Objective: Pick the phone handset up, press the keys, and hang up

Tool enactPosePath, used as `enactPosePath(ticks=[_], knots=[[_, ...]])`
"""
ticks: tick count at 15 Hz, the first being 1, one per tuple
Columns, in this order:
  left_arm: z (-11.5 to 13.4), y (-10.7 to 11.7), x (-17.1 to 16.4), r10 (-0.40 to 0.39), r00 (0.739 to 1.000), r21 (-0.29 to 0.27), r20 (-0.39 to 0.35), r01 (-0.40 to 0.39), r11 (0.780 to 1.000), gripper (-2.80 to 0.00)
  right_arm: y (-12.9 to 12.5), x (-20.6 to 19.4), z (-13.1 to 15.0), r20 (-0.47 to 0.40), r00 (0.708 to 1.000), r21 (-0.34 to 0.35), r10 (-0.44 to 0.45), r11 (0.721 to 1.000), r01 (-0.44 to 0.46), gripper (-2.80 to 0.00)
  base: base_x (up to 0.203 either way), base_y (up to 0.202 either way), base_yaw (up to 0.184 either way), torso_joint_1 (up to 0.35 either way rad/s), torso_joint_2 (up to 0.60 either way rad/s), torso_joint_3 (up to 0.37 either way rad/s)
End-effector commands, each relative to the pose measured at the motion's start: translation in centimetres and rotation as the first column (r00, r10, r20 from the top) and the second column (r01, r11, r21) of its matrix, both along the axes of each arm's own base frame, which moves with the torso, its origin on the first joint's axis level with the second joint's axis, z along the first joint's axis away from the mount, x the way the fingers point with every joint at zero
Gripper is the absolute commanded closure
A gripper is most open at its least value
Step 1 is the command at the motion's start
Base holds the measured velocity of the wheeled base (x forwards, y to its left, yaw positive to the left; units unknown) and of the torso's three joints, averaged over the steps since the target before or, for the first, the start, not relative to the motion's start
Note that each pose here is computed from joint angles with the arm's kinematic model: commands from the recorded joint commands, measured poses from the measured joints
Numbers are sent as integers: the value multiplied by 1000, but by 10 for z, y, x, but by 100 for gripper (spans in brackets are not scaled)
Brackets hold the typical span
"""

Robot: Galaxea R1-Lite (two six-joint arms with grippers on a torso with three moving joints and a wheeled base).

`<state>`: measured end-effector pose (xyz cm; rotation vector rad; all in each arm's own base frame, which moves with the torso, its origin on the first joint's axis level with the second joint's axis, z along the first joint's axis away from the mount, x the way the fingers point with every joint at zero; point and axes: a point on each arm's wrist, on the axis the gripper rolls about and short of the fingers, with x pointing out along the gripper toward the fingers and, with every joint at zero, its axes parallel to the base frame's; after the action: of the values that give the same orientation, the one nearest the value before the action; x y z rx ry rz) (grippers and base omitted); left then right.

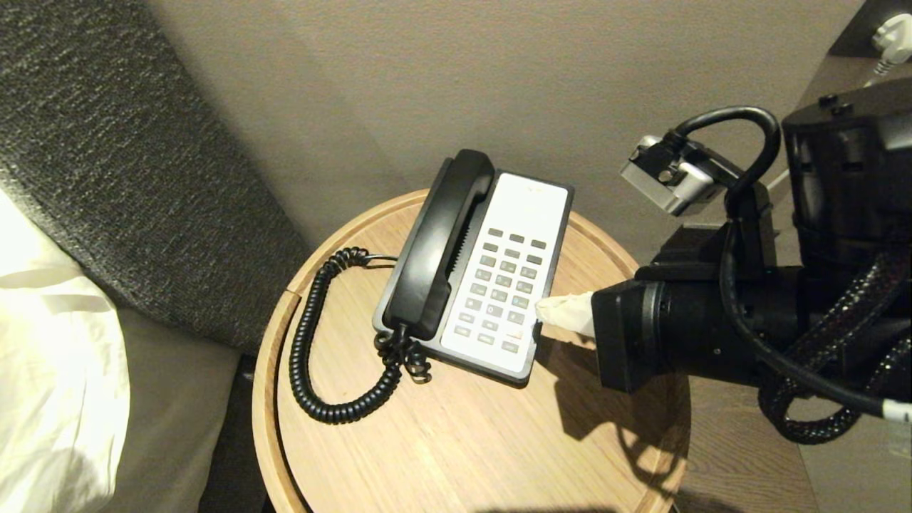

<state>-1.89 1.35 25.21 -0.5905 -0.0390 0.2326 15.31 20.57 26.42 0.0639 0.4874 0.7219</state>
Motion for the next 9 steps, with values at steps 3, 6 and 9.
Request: enactPosePath(ticks=[3,6,9], knots=[[-89,-4,-35,188,972,189,-143,-160,969,0,-8,-6,8,15,1000,31,-4,1000,3,0,0,0,0,0,0,0],[-126,-7,-26,65,993,366,-99,-24,930,0,-10,-8,11,26,1000,47,-3,999,2,0,0,0,0,0,0,0],[-160,-10,-7,-46,999,539,-18,49,841,0,-16,-11,15,36,999,61,-3,998,1,0,0,0,0,0,0,0]])
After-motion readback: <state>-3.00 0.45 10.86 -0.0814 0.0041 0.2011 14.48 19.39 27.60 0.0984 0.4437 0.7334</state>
